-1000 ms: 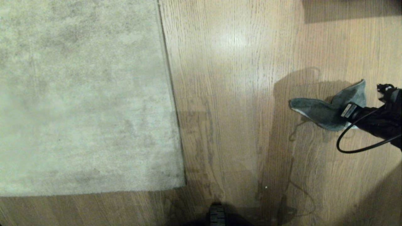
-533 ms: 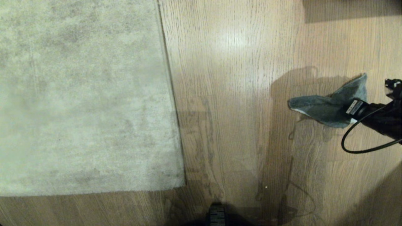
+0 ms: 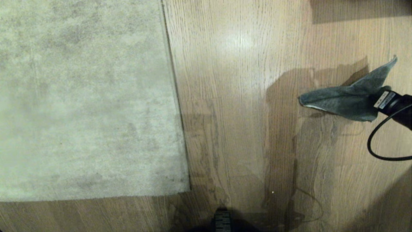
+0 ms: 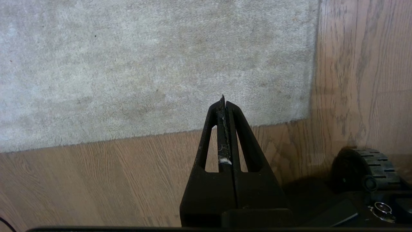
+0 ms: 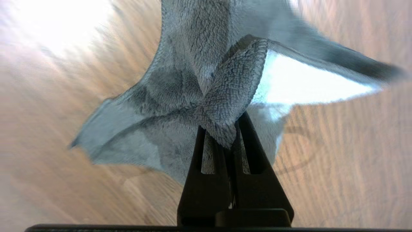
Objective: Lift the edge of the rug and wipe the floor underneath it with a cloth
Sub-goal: Pick up the rag
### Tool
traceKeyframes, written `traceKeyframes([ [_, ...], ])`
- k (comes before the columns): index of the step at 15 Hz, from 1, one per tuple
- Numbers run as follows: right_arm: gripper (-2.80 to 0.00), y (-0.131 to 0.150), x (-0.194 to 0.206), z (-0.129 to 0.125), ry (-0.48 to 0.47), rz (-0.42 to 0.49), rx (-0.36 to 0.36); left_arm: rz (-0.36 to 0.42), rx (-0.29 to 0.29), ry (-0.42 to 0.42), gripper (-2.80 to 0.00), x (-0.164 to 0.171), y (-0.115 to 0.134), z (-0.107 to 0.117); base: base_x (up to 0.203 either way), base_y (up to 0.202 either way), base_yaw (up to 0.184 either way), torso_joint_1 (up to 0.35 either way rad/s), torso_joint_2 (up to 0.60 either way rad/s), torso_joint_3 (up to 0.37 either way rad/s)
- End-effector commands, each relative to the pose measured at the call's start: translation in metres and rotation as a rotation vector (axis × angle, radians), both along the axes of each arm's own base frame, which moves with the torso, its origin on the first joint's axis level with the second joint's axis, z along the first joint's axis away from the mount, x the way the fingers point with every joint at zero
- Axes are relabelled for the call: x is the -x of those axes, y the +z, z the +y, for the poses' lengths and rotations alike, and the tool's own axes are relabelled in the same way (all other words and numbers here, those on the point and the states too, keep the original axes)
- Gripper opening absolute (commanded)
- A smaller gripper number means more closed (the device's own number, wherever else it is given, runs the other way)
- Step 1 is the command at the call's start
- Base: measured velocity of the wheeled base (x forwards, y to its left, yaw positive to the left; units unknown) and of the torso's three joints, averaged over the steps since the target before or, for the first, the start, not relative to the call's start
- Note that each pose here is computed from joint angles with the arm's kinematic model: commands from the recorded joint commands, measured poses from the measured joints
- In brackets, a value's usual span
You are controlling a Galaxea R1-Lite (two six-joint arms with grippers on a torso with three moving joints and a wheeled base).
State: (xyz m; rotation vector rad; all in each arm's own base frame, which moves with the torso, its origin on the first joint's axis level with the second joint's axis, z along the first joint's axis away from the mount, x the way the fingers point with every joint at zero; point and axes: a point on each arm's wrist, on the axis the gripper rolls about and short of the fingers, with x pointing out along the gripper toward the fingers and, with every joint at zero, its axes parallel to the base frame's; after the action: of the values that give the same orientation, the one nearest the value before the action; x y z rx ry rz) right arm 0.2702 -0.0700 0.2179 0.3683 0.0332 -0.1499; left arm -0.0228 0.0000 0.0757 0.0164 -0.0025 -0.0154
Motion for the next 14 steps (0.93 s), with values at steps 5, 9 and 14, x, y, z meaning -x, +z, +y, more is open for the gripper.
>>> traceKeyframes([
  [5,-2.8,0.028,0.053,0.014,0.001,-0.107,0.078,-0.001,0.0,0.0,-2.8,0.0,0.0,0.0,0.0,0.0,0.0,0.0,0.0,0.0],
  [9,-2.8,0.023,0.085,0.023,0.006,-0.119,0.105,-0.001,0.0,-0.001,-2.8,0.0,0.0,0.0,0.0,0.0,0.0,0.0,0.0,0.0],
  [14,-2.8,0.016,0.117,0.039,0.047,-0.139,0.14,0.0,0.0,0.0,-2.8,0.0,0.0,0.0,0.0,0.0,0.0,0.0,0.0,0.0],
])
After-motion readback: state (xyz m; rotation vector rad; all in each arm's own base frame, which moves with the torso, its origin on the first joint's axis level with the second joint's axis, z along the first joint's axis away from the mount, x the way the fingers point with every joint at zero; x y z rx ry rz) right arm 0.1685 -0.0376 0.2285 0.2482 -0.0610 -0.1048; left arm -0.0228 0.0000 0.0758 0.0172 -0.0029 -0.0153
